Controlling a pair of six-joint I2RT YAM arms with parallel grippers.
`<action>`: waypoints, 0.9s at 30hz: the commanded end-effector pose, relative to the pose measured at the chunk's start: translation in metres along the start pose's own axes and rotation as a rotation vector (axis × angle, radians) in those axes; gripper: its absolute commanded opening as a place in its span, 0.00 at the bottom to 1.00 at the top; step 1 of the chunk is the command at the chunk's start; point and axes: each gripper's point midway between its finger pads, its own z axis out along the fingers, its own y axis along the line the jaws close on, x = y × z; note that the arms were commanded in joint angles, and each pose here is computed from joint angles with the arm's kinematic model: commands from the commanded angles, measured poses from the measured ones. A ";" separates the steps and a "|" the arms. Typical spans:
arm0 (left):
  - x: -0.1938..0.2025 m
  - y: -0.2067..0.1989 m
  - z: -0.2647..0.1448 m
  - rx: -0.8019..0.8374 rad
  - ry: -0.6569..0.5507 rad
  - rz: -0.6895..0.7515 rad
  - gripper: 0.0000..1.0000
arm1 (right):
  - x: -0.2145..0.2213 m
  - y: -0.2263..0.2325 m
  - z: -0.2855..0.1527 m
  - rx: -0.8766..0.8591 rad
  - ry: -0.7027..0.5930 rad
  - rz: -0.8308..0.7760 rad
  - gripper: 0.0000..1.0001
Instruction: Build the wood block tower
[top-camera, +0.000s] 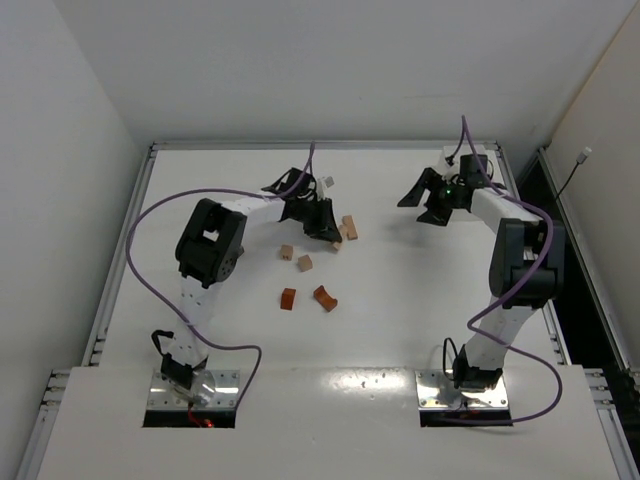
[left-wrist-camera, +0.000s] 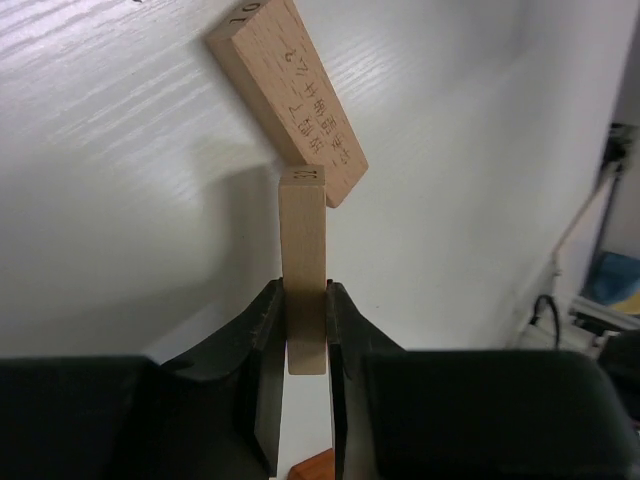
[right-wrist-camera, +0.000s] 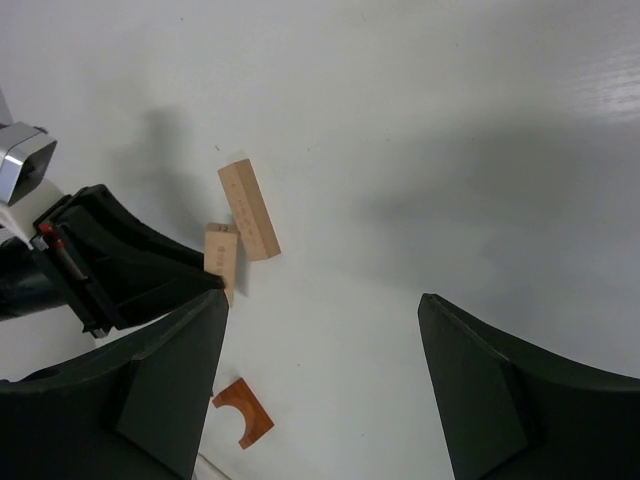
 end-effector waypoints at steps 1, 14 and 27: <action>-0.030 -0.039 -0.020 0.243 -0.089 -0.045 0.03 | -0.011 0.032 -0.012 -0.084 -0.051 -0.060 0.74; -0.060 0.046 -0.012 0.017 -0.187 -0.144 0.44 | -0.004 0.049 -0.013 -0.091 -0.048 -0.123 0.74; -0.070 0.052 -0.054 -0.223 -0.241 0.044 0.34 | -0.003 0.057 -0.006 -0.076 -0.051 -0.163 0.70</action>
